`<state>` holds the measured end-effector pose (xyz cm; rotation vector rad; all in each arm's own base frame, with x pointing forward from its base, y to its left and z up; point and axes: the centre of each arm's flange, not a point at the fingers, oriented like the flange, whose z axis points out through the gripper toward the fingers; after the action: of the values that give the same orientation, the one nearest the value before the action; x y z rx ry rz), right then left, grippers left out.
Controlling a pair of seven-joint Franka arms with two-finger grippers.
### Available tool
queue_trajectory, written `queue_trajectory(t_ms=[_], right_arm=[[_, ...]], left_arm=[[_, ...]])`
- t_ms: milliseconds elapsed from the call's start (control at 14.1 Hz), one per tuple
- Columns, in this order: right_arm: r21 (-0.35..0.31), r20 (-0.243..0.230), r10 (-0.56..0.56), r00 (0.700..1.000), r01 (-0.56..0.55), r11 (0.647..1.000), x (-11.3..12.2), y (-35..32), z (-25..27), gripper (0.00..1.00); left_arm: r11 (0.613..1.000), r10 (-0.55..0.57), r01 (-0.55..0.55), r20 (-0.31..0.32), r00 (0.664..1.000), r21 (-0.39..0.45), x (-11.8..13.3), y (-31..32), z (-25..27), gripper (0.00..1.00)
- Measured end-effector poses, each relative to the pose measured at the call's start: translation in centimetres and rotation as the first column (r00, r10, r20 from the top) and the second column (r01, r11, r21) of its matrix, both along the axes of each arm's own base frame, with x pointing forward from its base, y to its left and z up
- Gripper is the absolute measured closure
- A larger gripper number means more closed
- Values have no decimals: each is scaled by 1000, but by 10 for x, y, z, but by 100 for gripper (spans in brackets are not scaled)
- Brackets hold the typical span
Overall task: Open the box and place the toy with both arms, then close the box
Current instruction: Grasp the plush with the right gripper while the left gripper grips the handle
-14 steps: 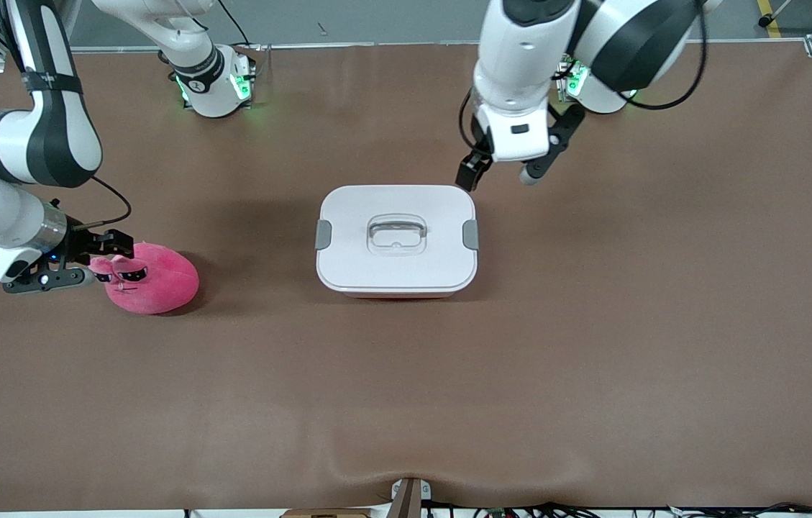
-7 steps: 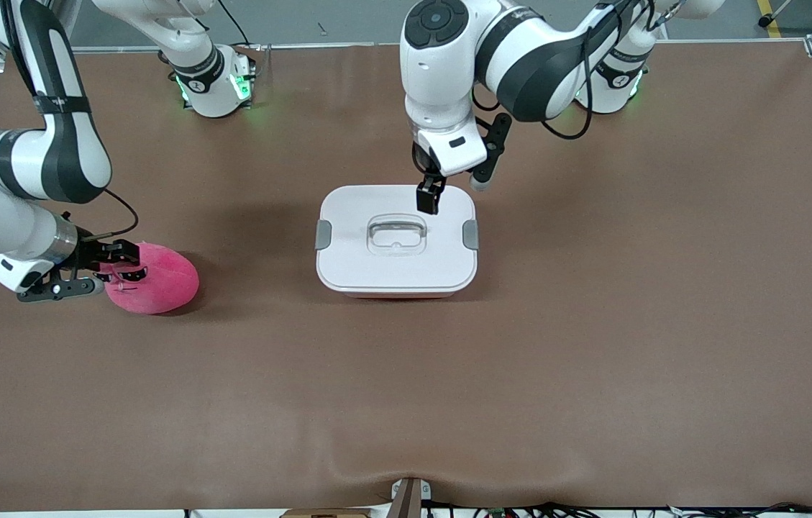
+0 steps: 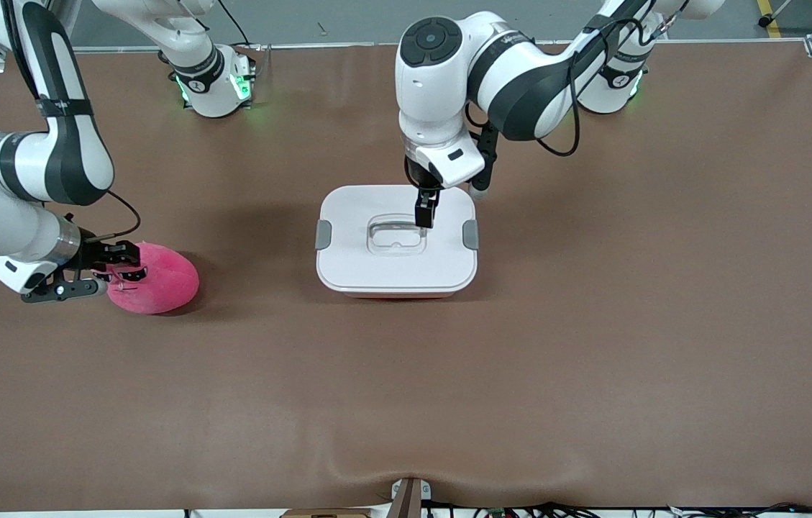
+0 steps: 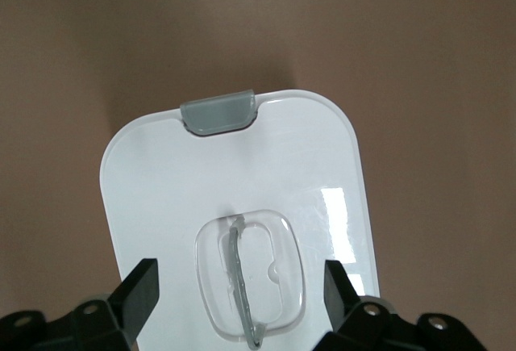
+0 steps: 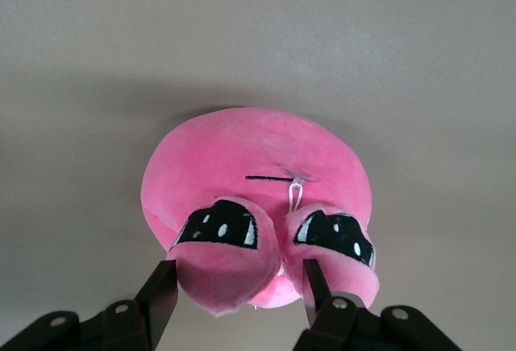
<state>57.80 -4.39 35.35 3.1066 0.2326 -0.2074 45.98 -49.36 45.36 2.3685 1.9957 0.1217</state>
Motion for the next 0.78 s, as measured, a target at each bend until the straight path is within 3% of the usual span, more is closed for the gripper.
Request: queue_trajectory(t_ms=[354, 495, 637, 778], right_arm=[[2, -10, 16, 1000, -16, 1000, -1, 9, -1, 31], [2, -11, 17, 1000, -17, 1000, -1, 10, -1, 46], [2, -10, 18, 1000, -18, 1000, 0, 10, 0, 52], [2, -7, 20, 1000, -20, 1000, 0, 10, 1, 75]], left_arm=[[990, 138, -138, 4, 990, -11, -7, -16, -20, 6], [987, 160, -160, 28, 987, 3, -11, -23, -31, 1], [987, 161, -161, 40, 986, 3, -19, -33, -38, 20], [983, 182, -182, 44, 982, -5, -22, -38, -40, 41]])
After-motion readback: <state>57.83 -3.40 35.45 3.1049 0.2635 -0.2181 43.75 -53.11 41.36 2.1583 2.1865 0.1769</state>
